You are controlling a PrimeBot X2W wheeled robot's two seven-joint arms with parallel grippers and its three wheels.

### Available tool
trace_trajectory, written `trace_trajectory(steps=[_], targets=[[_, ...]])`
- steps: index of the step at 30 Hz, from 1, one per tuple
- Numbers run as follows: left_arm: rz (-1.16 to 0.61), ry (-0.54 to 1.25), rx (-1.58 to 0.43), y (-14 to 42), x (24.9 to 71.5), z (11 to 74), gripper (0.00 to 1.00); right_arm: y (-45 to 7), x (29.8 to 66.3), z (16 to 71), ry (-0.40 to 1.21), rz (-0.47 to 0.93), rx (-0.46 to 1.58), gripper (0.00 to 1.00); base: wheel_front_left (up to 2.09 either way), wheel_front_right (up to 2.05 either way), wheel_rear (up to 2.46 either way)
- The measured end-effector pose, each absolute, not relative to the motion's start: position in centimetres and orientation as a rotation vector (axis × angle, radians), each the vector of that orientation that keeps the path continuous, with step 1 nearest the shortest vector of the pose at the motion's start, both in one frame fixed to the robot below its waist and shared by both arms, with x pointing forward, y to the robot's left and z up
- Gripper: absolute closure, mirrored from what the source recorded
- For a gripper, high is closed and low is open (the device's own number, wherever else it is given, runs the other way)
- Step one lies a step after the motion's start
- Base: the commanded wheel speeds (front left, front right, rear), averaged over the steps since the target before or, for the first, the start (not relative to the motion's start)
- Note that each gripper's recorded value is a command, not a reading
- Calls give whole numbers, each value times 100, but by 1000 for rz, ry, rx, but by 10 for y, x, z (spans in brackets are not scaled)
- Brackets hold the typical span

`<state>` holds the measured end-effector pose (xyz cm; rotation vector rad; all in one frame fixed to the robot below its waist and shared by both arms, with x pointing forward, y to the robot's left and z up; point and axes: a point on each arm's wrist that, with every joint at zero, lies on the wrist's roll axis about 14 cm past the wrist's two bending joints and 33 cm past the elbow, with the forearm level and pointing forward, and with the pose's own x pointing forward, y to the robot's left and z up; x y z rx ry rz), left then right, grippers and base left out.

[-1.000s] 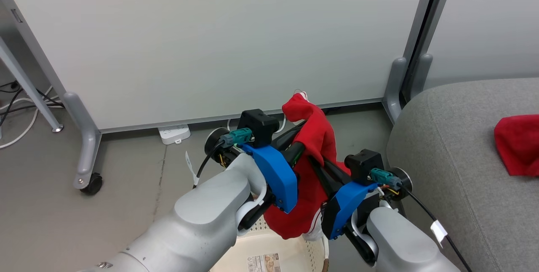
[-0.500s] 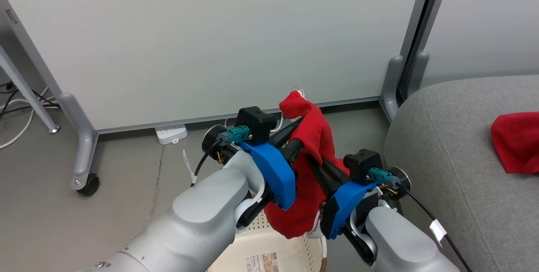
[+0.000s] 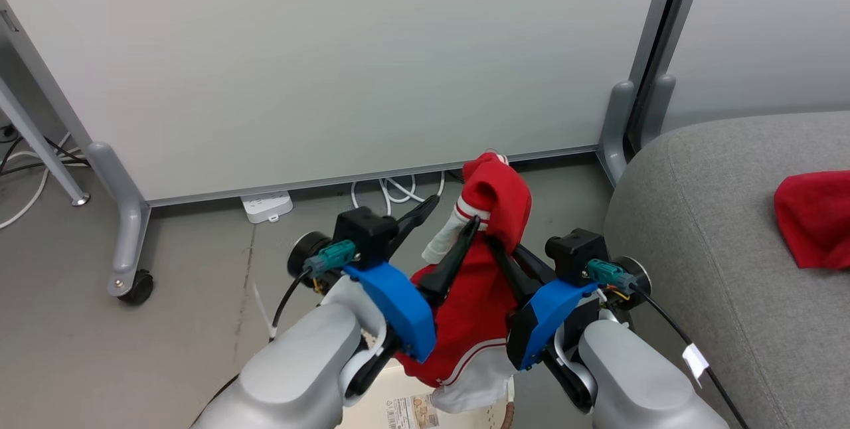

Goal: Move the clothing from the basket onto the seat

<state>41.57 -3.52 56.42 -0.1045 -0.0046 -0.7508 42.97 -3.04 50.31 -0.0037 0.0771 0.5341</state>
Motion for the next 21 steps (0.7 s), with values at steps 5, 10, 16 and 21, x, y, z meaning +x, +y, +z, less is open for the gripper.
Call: trace_trajectory(steps=[5, 10, 16, 21], targets=[[-696, -22, -118, -13, 410, 553, 0, -33, 432, 504, 72, 524, -3, 100, 0, 0, 0], [-616, -37, -144, 11, 403, 542, 0, -34, 434, 504, 69, 519, -1, 100, 0, 0, 0], [-518, -61, -143, 42, 395, 533, 0, -34, 433, 503, 69, 518, 0, 100, 0, 0, 0], [-456, -57, -131, 65, 387, 522, 0, -36, 433, 503, 70, 513, 2, 100, 0, 0, 0]])
